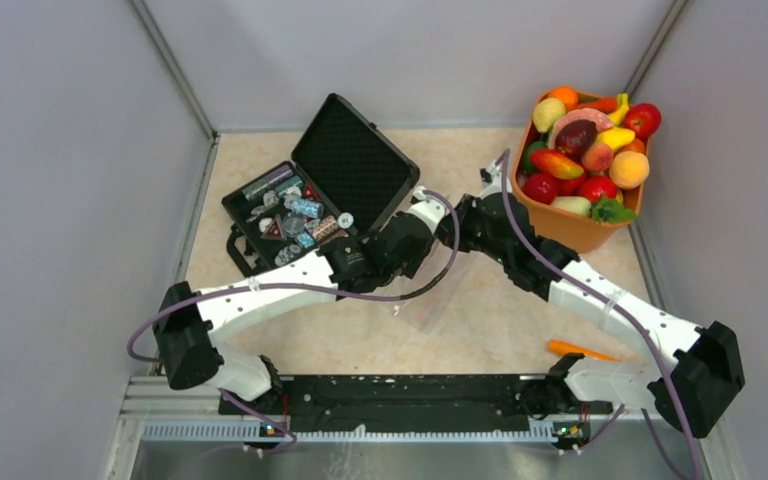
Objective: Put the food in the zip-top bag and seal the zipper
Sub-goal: Open the zipper of the food storage bag at the center of the board.
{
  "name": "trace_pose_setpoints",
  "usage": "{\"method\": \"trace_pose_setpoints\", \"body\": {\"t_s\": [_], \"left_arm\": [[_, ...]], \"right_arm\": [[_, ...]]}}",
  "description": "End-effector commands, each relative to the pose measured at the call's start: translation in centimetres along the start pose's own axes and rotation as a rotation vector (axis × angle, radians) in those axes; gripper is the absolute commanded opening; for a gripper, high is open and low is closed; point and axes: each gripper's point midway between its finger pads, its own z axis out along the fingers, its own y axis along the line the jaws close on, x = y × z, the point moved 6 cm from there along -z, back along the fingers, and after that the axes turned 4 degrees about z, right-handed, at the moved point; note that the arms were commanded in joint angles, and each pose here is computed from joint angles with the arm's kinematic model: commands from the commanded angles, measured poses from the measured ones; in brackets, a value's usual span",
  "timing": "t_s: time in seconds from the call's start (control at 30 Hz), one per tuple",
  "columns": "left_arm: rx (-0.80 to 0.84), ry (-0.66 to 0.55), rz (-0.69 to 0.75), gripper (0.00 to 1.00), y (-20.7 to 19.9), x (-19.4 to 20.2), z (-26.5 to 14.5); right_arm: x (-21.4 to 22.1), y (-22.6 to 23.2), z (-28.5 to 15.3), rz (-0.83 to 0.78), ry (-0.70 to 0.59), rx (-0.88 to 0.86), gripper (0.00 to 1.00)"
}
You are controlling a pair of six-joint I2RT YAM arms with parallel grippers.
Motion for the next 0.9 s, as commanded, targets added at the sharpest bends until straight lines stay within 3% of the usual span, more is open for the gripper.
{"method": "trace_pose_setpoints", "body": {"t_s": [0.0, 0.13, 0.17, 0.27, 0.4, 0.5, 0.87], "left_arm": [[-0.015, -0.016, -0.036, 0.37, -0.1, -0.8, -0.1], [-0.044, -0.045, -0.066, 0.04, 0.3, -1.1, -0.4], [-0.061, -0.058, -0.073, 0.0, 0.6, -1.3, -0.6], [-0.086, -0.093, -0.058, 0.0, 1.2, -2.0, -1.0], [-0.065, -0.146, -0.033, 0.0, 1.4, -3.7, -1.8], [-0.045, -0.176, -0.021, 0.0, 1.3, -4.9, -2.4], [-0.075, -0.206, 0.016, 0.0, 0.1, -5.8, -2.6]], "right_arm": [[-2.2, 2.8, -1.7, 0.014, -0.075, -0.087, 0.0], [-1.8, 2.2, -1.6, 0.006, -0.064, -0.072, 0.0], [-1.6, 2.0, -1.6, 0.004, -0.056, -0.068, 0.0], [-0.9, 1.8, -1.6, -0.001, -0.021, -0.076, 0.0], [-0.7, 2.4, -1.8, 0.015, 0.021, -0.097, 0.21], [-1.1, 3.0, -2.0, 0.026, 0.027, -0.103, 0.29], [-1.0, 4.3, -1.0, 0.065, 0.077, -0.134, 0.31]]}}
